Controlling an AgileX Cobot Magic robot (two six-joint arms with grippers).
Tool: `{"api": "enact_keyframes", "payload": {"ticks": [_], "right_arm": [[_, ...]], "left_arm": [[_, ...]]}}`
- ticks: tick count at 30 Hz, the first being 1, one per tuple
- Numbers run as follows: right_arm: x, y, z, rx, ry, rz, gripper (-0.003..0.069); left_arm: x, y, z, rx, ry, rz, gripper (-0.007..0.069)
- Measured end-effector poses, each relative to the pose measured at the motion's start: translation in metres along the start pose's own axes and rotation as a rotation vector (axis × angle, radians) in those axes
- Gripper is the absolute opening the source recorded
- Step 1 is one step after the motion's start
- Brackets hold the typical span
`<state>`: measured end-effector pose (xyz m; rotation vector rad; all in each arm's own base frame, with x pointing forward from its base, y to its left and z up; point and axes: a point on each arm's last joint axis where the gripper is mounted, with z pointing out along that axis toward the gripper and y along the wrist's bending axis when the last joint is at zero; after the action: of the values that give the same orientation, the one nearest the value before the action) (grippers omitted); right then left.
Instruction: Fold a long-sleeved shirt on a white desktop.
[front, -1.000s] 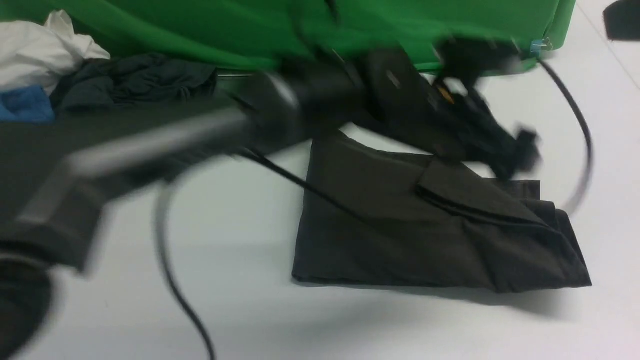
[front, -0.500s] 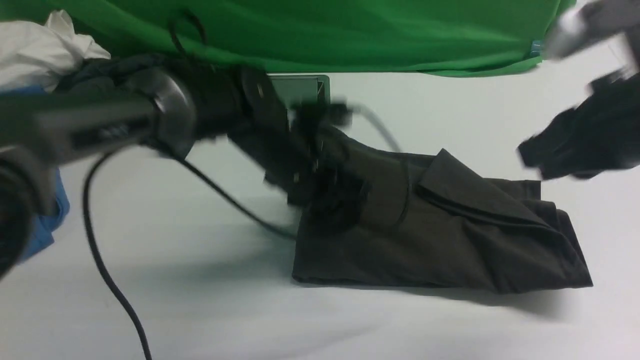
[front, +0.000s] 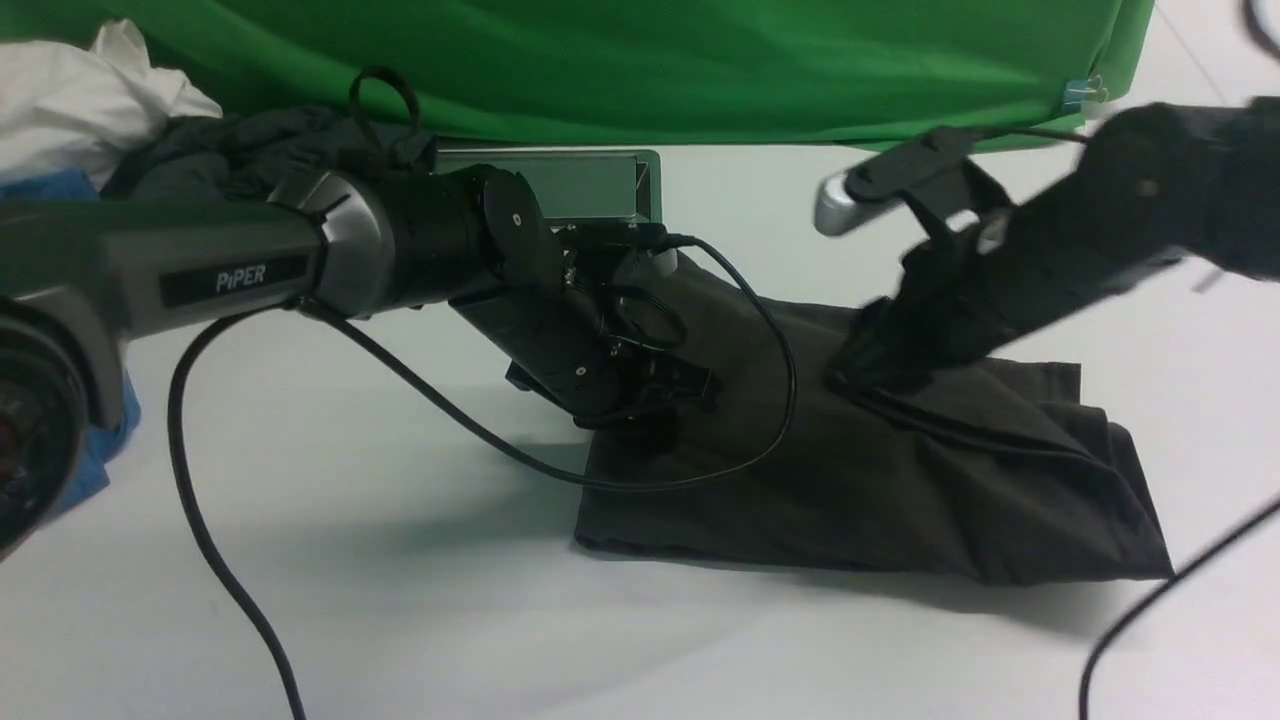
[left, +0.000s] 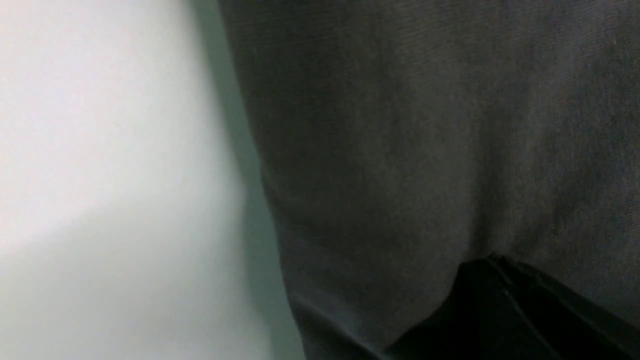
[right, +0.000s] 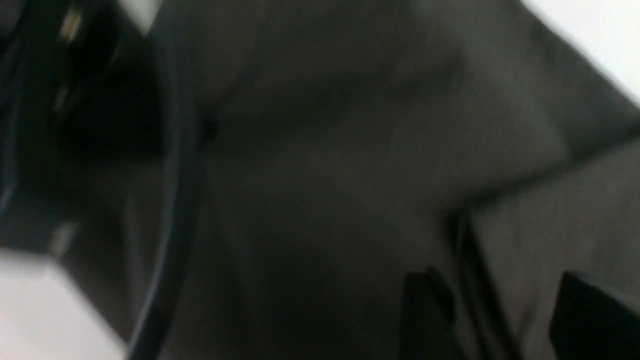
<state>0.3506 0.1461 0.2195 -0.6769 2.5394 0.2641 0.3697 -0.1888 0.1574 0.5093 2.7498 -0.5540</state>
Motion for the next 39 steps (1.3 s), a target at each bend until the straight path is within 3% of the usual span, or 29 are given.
{"api": "enact_keyframes", "payload": {"ticks": [5,12,16,19,22,29,34,39], "right_arm": [[-0.009,-0.005,0.022,0.005,0.009,0.015,0.0468],[0.001,-0.008,0.05,-0.001,0.077,0.024,0.0475],[0.001,-0.009,0.055,0.005,0.071,0.028,0.0363],[0.0,-0.016,0.052,0.018,0.056,0.042,0.0139],[-0.001,-0.03,0.04,0.043,0.034,0.06,0.0057],[-0.003,-0.085,0.012,0.134,-0.024,0.095,0.0054],[0.002,-0.104,0.008,0.165,-0.026,0.083,0.0069],[0.003,-0.115,0.005,0.216,-0.039,0.044,0.0184]], "left_arm": [[0.0,0.0,0.0,0.0,0.0,0.0,0.002],[0.0,0.0,0.0,0.0,0.0,0.0,0.002],[0.0,0.0,0.0,0.0,0.0,0.0,0.002],[0.0,0.0,0.0,0.0,-0.001,-0.001,0.002],[0.0,0.0,0.0,0.001,0.0,-0.001,0.002],[0.0,0.0,0.0,0.001,0.001,-0.001,0.0022],[0.0,0.0,0.0,0.001,0.001,-0.001,0.0022],[0.0,0.0,0.0,0.001,0.0,-0.002,0.0022]]}}
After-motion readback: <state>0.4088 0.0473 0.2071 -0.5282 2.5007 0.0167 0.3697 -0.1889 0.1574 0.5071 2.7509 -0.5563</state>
